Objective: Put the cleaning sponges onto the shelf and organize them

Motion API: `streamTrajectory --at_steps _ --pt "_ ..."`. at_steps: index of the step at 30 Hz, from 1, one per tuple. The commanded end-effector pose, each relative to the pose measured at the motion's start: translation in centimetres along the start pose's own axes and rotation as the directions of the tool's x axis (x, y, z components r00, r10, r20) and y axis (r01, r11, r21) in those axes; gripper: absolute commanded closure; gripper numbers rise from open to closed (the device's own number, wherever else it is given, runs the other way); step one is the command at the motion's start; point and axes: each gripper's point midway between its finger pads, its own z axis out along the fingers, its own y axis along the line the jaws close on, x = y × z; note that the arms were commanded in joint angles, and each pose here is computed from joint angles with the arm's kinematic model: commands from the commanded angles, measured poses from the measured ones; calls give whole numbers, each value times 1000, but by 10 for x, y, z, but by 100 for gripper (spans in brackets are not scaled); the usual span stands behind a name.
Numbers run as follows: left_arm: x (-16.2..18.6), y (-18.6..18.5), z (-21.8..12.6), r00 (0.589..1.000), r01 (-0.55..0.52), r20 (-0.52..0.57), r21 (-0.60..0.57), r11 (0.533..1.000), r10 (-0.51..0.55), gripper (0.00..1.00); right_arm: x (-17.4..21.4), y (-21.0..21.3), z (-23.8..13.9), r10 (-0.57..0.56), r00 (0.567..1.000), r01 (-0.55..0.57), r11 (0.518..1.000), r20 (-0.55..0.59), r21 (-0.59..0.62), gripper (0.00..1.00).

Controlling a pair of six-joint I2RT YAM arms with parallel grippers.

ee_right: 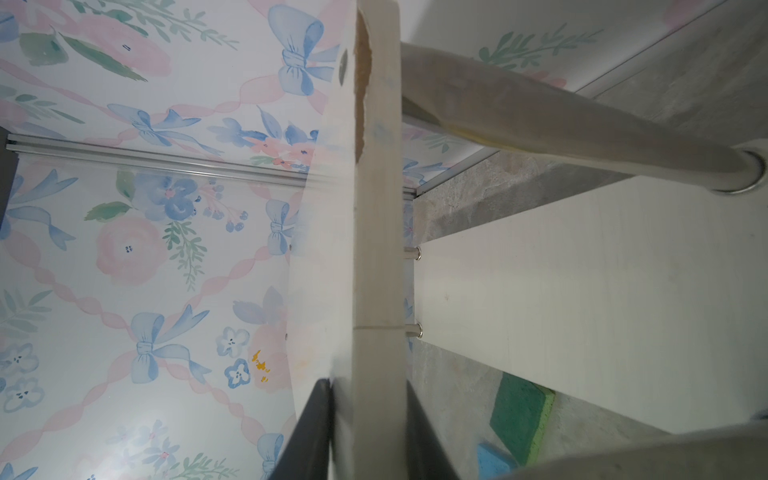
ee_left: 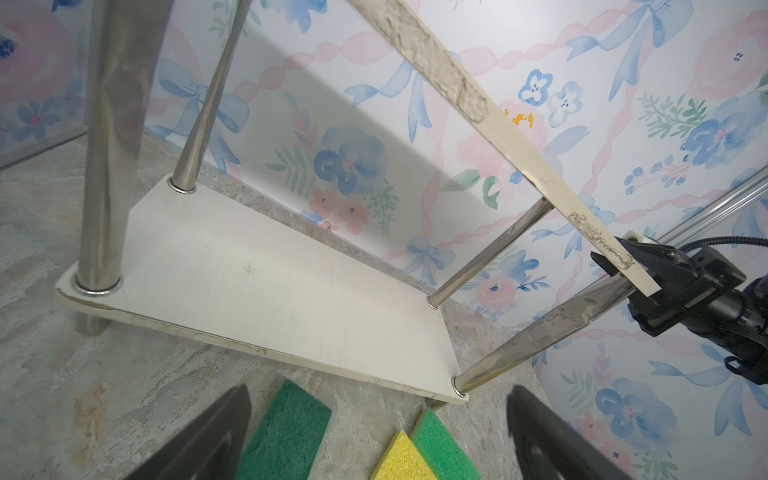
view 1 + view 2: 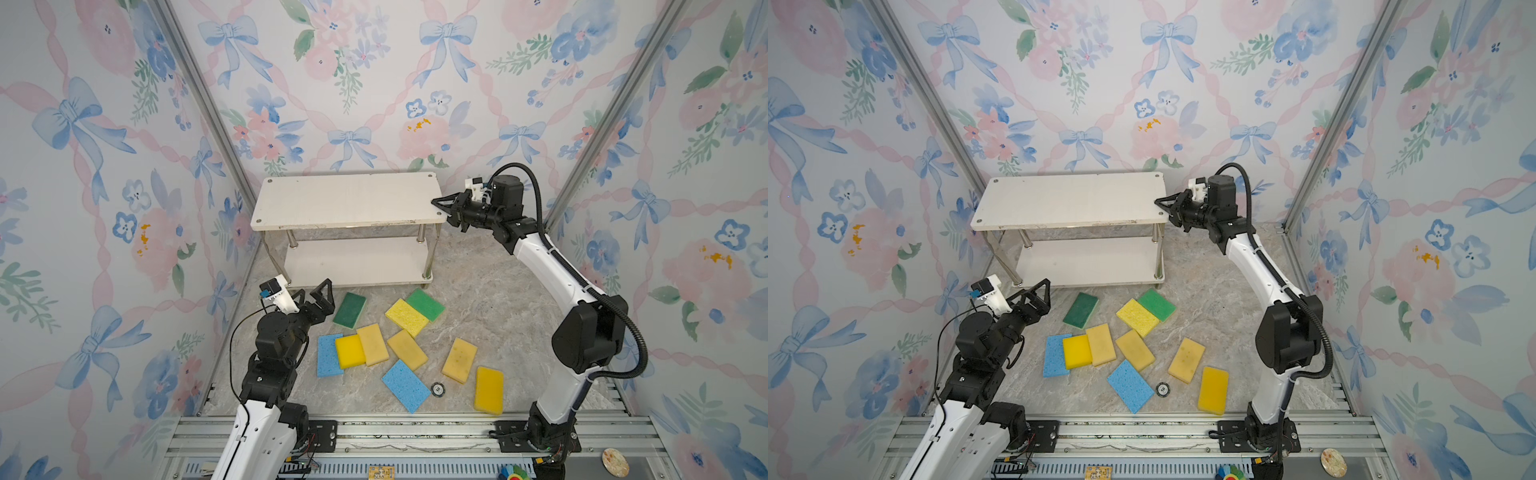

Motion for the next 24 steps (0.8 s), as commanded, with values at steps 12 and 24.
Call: streamTrajectory --at_steps 12,24 --pt "-12 3 -6 999 -7 52 -32 999 9 2 -52 14 -150 -135 968 139 990 210 -3 87" --pt "-14 29 6 998 11 67 -169 985 0 2 -56 -19 -176 -123 969 108 991 215 80 52"
